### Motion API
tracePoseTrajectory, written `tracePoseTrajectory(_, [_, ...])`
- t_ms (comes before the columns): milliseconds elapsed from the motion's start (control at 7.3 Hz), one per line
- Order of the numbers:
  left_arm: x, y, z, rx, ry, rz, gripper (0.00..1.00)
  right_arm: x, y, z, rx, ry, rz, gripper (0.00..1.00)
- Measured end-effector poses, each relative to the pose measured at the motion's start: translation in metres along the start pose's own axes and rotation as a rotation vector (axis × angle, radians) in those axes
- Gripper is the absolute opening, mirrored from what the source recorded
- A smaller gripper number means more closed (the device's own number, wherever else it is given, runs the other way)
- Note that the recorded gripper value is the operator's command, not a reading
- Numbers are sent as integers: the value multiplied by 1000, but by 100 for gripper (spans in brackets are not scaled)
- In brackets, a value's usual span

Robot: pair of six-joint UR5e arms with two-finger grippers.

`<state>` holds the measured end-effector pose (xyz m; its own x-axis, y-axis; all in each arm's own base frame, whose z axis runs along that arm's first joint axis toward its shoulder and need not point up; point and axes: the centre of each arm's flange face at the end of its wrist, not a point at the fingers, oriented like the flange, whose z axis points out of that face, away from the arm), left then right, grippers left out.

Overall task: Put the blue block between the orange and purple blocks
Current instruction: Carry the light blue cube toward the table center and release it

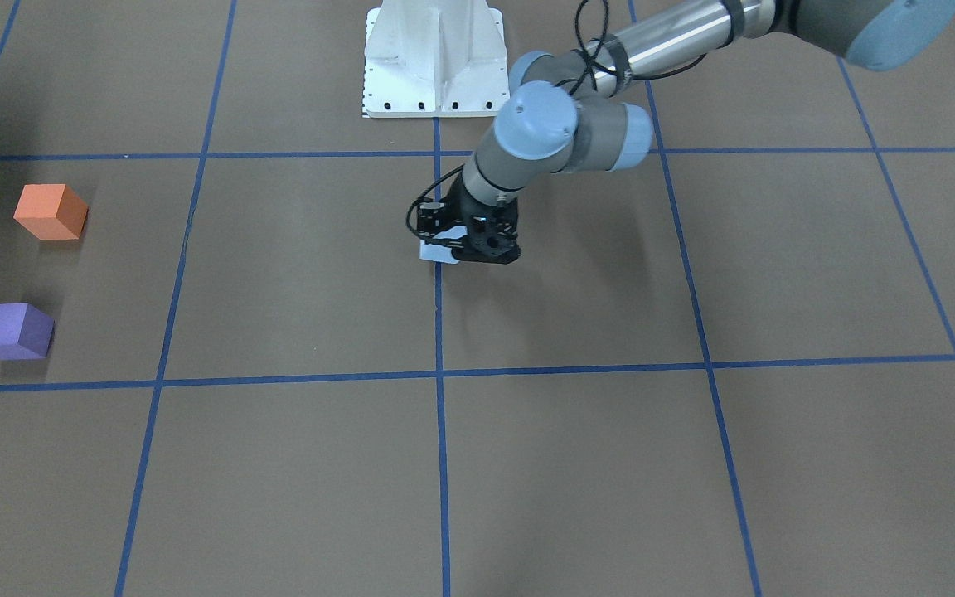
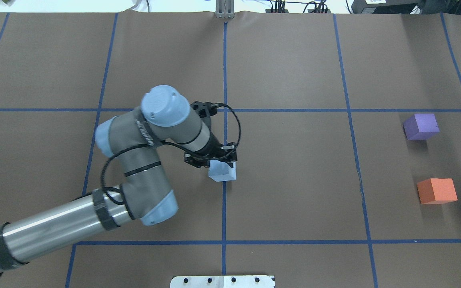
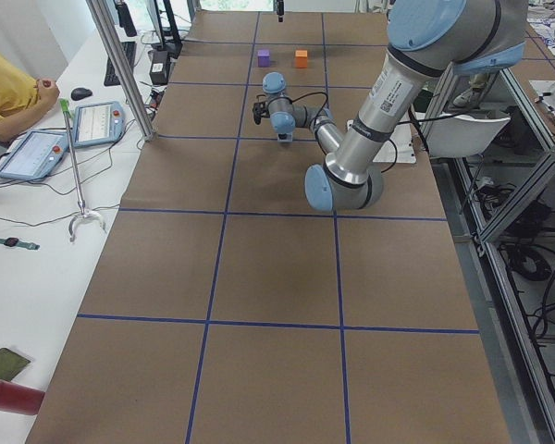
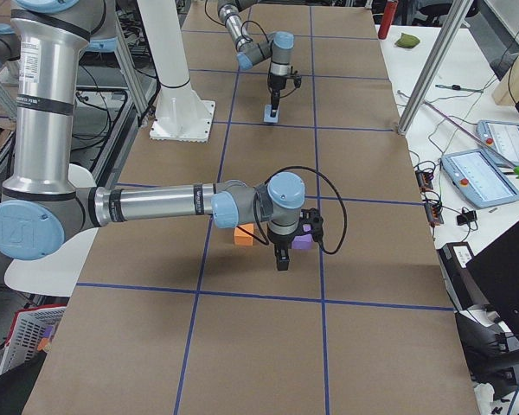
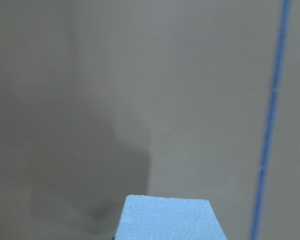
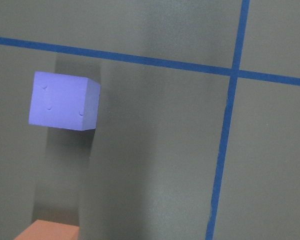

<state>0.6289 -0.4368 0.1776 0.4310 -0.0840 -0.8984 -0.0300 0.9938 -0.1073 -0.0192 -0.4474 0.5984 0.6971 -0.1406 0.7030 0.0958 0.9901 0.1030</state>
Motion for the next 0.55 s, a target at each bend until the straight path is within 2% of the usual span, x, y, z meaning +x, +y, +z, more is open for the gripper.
tracePoseTrajectory(137, [40,0,16,3,-8,-24,0,-2,-2,0,1,-1,-3,100])
tracePoseTrajectory(411, [75,5,32,29,-20,-28,1,-3,-3,1,-1,-4,-6,100])
tracePoseTrajectory(548, [85,8,35,40,-22,-24,11,-4,-3,1,-1,-5,-6,100])
